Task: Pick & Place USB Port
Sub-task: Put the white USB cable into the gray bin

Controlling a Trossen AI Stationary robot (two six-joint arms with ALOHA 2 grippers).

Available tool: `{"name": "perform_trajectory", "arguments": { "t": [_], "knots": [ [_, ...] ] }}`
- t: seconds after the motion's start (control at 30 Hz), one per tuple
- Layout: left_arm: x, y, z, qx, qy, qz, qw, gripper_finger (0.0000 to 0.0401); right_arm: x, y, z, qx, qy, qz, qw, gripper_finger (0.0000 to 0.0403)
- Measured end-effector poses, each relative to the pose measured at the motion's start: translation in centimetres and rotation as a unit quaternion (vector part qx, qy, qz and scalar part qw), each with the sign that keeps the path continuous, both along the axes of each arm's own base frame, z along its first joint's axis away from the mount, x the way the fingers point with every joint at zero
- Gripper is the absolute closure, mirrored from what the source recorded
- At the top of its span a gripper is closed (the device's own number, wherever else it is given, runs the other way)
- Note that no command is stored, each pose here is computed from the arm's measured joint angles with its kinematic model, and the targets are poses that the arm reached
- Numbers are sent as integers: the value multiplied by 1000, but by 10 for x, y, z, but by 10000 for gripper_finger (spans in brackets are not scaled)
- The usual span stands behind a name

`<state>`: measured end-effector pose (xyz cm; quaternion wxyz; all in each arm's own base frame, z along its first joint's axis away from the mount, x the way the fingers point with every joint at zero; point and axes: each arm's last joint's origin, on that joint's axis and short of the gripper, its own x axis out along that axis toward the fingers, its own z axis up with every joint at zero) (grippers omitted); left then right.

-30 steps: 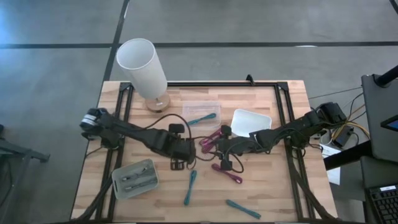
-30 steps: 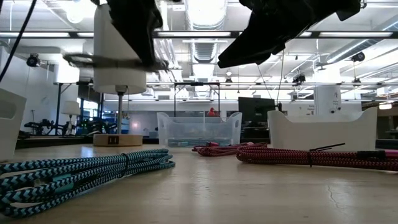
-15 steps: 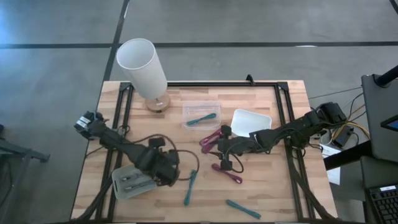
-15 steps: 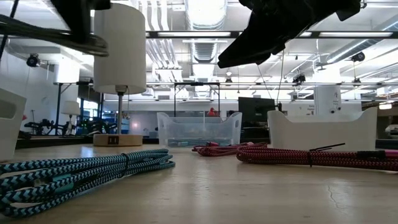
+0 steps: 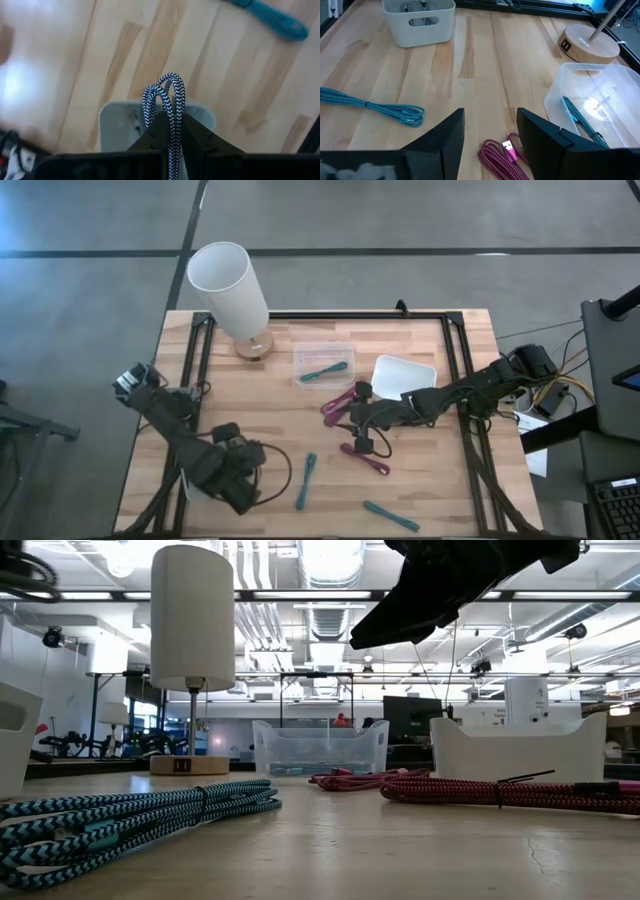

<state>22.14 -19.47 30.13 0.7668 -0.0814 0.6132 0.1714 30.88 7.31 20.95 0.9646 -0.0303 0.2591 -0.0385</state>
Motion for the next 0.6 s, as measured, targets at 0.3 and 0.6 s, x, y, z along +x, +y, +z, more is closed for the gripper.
{"name": "perform_trajectory", "arguments": {
  "t": [0.3, 0.6],
  "knots": [
    [-35, -10, -10, 14, 11, 38, 999, 378, 0, 0, 0, -1, 0, 1, 1000, 225],
    [-57, 6, -49, -40, -63, 55, 996, 378, 0, 0, 0, -7, -2, 4, 1000, 225]
  ]
}}
